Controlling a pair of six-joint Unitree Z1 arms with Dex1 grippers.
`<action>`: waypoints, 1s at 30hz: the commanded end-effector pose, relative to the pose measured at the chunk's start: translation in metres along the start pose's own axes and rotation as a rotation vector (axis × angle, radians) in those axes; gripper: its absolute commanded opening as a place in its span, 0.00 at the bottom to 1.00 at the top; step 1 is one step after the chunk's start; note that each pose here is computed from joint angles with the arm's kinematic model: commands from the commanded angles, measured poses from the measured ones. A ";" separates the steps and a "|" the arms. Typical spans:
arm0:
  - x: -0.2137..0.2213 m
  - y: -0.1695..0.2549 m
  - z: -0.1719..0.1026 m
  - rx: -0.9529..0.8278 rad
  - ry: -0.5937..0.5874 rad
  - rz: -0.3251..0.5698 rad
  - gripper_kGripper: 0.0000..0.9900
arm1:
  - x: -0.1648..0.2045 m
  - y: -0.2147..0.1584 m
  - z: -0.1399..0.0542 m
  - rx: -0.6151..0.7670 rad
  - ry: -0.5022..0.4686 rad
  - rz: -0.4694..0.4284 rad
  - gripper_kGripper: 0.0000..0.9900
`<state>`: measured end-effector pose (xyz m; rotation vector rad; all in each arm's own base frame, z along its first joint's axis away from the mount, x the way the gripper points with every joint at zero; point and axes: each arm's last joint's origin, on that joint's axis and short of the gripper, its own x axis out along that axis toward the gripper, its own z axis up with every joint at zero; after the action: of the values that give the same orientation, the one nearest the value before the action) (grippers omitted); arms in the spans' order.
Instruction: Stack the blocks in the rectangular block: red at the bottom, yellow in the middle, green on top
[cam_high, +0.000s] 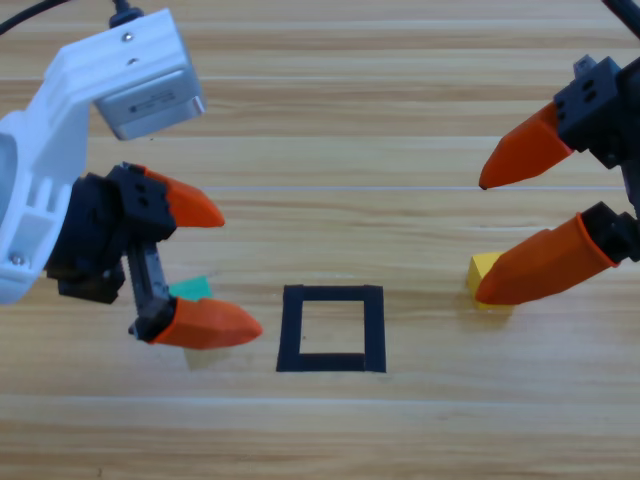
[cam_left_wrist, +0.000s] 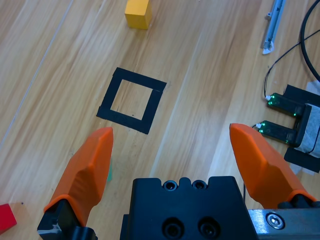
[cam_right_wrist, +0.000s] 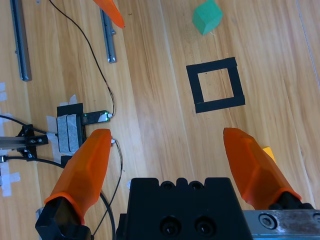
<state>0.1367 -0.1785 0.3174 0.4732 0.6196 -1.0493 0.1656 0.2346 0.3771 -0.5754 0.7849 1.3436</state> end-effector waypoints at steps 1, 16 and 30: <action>0.007 -0.004 -0.005 -0.001 0.044 0.002 1.00 | 0.020 0.000 0.000 -0.007 0.043 0.039 1.00; -0.002 -0.003 -0.011 -0.041 0.044 0.063 1.00 | 0.084 -0.056 0.006 0.365 0.194 -0.464 1.00; 0.013 0.105 0.005 -0.491 0.174 0.421 1.00 | 0.131 -0.096 0.002 0.767 0.187 -0.767 1.00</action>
<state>0.1828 -0.1661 0.3458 0.2928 0.7225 -0.6331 0.2535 0.2919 0.2958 -0.3245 0.9769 0.2900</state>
